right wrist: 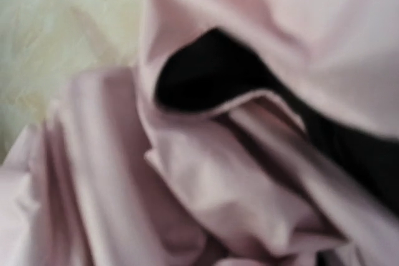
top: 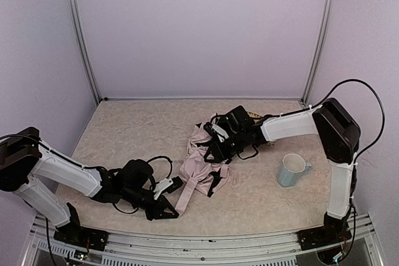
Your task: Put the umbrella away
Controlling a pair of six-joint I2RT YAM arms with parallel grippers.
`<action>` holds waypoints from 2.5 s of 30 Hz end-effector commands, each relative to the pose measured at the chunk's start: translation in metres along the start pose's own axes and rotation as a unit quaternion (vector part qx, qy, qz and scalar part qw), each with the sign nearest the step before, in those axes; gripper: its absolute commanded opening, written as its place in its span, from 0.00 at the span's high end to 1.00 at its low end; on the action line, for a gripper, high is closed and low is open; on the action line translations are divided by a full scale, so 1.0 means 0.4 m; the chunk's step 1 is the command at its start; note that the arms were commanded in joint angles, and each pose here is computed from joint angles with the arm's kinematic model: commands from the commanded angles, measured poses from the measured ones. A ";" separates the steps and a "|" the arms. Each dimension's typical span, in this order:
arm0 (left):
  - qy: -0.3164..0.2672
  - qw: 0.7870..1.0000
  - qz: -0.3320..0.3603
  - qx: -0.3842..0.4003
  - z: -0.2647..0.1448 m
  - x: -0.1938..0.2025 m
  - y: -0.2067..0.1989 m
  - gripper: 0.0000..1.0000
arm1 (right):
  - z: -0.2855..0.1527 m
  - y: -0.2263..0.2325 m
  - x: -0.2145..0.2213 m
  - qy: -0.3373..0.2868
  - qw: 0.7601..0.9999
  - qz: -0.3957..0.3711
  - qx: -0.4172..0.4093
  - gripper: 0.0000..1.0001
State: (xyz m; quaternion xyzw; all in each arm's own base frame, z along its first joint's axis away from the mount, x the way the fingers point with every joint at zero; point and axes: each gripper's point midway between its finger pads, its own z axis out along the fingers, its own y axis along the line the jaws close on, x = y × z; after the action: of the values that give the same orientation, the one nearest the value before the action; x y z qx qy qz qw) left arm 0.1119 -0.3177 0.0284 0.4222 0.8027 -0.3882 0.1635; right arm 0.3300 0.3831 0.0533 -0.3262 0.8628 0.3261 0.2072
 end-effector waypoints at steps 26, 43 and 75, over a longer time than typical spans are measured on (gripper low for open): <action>-0.033 0.999 0.003 -0.006 -0.046 -0.044 0.010 1.00 | 0.011 0.085 0.225 0.174 0.931 -0.318 0.051 0.00; -0.073 0.996 0.024 -0.037 -0.100 -0.106 0.046 1.00 | 0.000 0.034 0.150 0.148 0.960 -0.234 0.048 0.75; -0.094 0.958 0.251 -0.104 -0.126 -0.429 0.263 1.00 | -0.383 0.141 -0.193 -0.029 0.967 -0.224 0.115 1.00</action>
State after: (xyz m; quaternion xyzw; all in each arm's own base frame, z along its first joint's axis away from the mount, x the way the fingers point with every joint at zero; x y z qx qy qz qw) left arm 0.3287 -0.3422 0.0898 0.5092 0.7252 -0.3128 0.3420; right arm 0.3186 0.3601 0.2180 -0.5079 0.7619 0.2061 0.3450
